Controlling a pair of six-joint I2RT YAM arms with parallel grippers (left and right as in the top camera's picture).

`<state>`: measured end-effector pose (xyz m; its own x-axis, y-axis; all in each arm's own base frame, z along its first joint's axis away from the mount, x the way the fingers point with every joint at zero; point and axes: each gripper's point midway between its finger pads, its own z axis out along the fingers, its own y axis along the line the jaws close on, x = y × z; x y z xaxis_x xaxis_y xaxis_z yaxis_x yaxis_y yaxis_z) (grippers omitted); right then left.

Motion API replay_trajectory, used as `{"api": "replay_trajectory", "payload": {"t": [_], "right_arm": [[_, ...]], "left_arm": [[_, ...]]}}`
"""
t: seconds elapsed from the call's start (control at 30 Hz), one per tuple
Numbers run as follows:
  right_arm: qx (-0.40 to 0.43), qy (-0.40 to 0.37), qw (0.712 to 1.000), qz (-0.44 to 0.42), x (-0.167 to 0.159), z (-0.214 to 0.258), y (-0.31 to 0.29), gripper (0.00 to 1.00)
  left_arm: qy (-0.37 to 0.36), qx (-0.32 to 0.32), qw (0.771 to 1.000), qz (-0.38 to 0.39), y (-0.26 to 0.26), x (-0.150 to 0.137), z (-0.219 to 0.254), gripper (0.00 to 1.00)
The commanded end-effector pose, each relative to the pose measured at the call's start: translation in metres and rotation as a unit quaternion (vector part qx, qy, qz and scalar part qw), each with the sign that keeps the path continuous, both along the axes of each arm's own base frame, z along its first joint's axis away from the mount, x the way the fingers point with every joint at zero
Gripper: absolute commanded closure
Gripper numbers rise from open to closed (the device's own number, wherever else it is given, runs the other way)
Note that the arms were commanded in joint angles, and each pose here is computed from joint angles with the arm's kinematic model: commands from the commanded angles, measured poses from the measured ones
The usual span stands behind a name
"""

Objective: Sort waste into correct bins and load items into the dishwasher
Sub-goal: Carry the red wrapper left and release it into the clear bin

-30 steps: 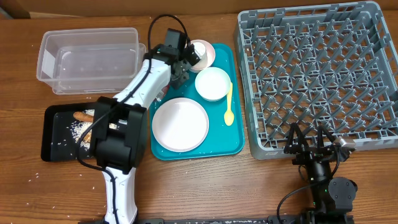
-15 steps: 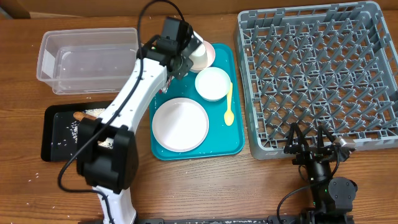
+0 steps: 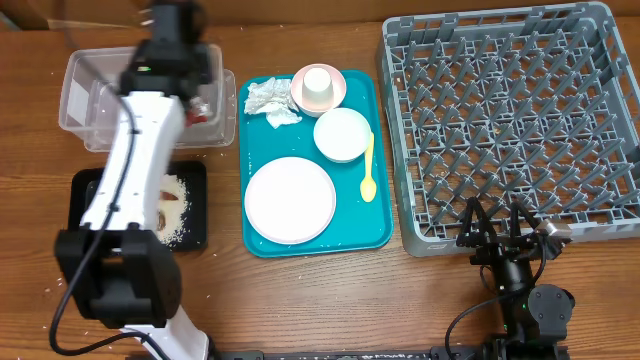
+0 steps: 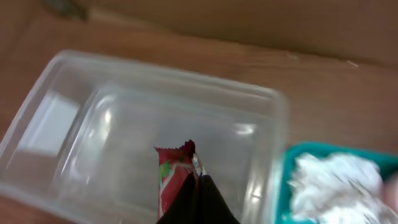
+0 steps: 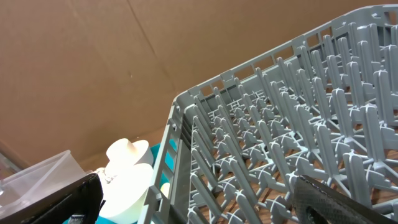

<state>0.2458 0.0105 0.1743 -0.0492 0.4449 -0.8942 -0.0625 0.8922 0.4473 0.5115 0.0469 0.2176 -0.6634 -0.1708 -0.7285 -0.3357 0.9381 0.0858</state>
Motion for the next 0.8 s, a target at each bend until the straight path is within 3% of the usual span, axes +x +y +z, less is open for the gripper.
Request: {"api": "replay_trajectory", "payload": {"t": [0.0, 0.1, 0.17, 0.27, 0.37, 0.53, 0.77], "right_arm": [[0.001, -0.001, 1.000, -0.003, 0.000, -0.002, -0.001, 0.00], [0.001, -0.001, 1.000, -0.002, 0.000, -0.002, -0.001, 0.00], [0.001, -0.001, 1.000, -0.003, 0.000, -0.002, -0.001, 0.00], [0.001, -0.001, 1.000, -0.002, 0.000, -0.002, -0.001, 0.00], [0.001, -0.001, 1.000, -0.002, 0.000, -0.002, -0.001, 0.00], [0.001, -0.001, 1.000, -0.003, 0.000, -0.002, -0.001, 0.00], [0.001, -0.001, 1.000, -0.003, 0.000, -0.002, -0.001, 0.00]], "left_arm": [[-0.036, -0.103, 0.988, 0.105, 0.040, 0.001, -0.003, 0.83], [-0.029, -0.132, 0.983, 0.124, 0.057, 0.001, -0.016, 0.20], [-0.023, -0.148, 0.981, 0.121, 0.062, 0.000, -0.022, 0.04], [-0.019, -0.189, 0.977, 0.092, 0.051, 0.003, -0.024, 0.03], [-0.015, -0.240, 0.970, 0.041, 0.026, 0.007, -0.023, 0.11], [0.002, -0.314, 0.941, -0.127, -0.050, 0.007, -0.012, 0.14], [0.029, -0.215, 0.922, -0.320, -0.143, -0.005, -0.017, 0.16]]}}
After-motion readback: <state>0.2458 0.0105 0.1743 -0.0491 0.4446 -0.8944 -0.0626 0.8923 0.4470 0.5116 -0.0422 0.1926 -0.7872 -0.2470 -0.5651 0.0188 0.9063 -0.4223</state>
